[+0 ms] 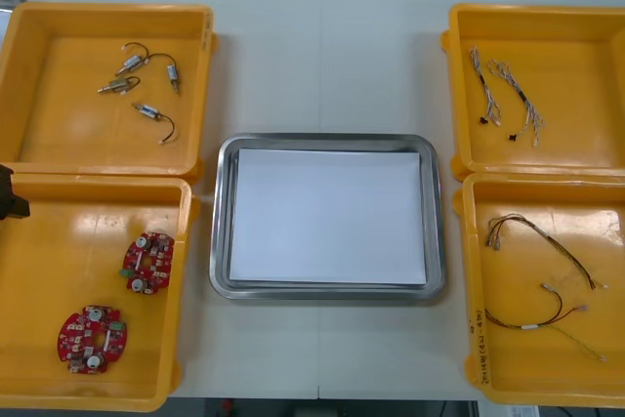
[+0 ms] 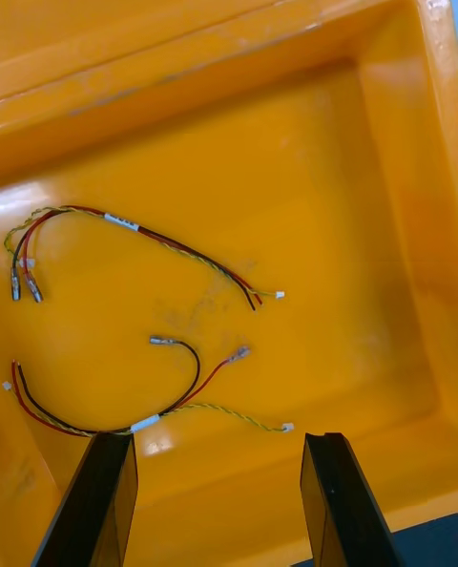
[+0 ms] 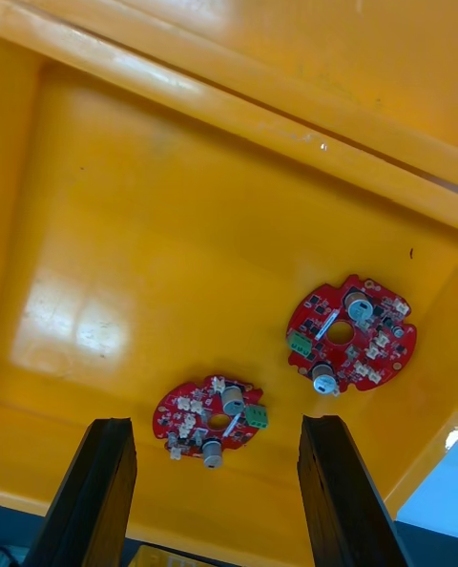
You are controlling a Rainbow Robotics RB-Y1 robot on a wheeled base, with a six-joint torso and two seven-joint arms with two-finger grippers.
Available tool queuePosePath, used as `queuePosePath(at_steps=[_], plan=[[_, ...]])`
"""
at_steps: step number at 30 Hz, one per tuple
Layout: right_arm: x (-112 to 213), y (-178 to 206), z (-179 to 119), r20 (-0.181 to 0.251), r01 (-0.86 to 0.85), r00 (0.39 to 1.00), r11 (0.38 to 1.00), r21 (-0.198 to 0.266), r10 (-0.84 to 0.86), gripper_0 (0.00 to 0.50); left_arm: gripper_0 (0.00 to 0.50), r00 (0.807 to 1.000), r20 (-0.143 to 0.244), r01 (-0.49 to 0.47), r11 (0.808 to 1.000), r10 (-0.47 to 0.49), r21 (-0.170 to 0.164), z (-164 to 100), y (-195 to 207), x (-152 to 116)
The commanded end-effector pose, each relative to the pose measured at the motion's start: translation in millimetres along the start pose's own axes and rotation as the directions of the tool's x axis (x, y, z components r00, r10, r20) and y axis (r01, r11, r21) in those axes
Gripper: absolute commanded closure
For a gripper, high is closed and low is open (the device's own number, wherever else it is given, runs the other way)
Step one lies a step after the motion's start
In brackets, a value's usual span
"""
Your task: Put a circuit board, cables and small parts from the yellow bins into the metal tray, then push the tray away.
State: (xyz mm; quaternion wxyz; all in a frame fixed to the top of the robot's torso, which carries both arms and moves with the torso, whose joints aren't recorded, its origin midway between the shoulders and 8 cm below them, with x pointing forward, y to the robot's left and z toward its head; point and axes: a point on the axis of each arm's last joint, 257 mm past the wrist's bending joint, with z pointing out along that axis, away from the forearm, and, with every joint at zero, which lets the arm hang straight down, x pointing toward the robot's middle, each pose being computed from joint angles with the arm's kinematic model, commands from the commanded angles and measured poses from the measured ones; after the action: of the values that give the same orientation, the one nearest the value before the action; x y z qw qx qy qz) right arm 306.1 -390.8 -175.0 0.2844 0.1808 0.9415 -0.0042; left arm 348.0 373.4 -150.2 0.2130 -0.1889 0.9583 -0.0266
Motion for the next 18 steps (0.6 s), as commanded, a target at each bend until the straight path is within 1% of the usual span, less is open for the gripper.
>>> queuePosePath(at_steps=[1,4,5,9,11,13,14,15,18], plan=[[18.5,1.9,2.2,-0.016,-0.089,0.996,0.996,-0.011,0.089,0.000,0.000,0.996,-0.009,0.091,0.995,-0.091,0.034,12.1,-15.4,20.7],[22.7,3.4,6.6,-0.020,-0.118,0.993,0.993,-0.007,0.117,0.000,0.000,0.993,-0.006,0.121,0.992,-0.121,0.030,17.7,-19.1,25.7],[25.3,3.5,9.7,-0.021,-0.130,0.991,0.991,0.003,0.130,0.000,0.000,0.991,-0.002,0.135,0.991,-0.135,0.023,20.6,-19.5,27.3],[32.9,7.3,20.4,-0.022,-0.163,0.986,0.986,0.040,0.164,0.000,0.000,0.987,-0.015,0.162,0.987,-0.162,0.003,32.4,-19.2,38.5],[37.4,11.4,24.7,-0.026,-0.176,0.984,0.983,0.047,0.177,0.000,0.000,0.984,-0.020,0.175,0.984,-0.175,-0.009,36.5,-16.7,43.2],[42.9,19.7,29.0,-0.037,-0.207,0.977,0.978,0.035,0.208,0.000,0.000,0.981,-0.030,0.190,0.982,-0.191,-0.015,41.3,-14.6,49.8],[44.5,21.0,30.2,-0.043,-0.216,0.975,0.976,0.031,0.217,0.000,0.000,0.981,-0.033,0.192,0.981,-0.193,-0.014,42.7,-14.9,51.4],[46.3,25.6,31.5,-0.050,-0.232,0.971,0.973,0.018,0.233,0.000,0.000,0.980,-0.036,0.194,0.981,-0.195,-0.012,45.7,-16.2,54.4],[52.2,34.8,34.7,-0.071,-0.306,0.950,0.952,-0.001,0.306,0.000,0.000,0.979,-0.035,0.198,0.980,-0.199,-0.023,52.7,-16.1,61.3]])
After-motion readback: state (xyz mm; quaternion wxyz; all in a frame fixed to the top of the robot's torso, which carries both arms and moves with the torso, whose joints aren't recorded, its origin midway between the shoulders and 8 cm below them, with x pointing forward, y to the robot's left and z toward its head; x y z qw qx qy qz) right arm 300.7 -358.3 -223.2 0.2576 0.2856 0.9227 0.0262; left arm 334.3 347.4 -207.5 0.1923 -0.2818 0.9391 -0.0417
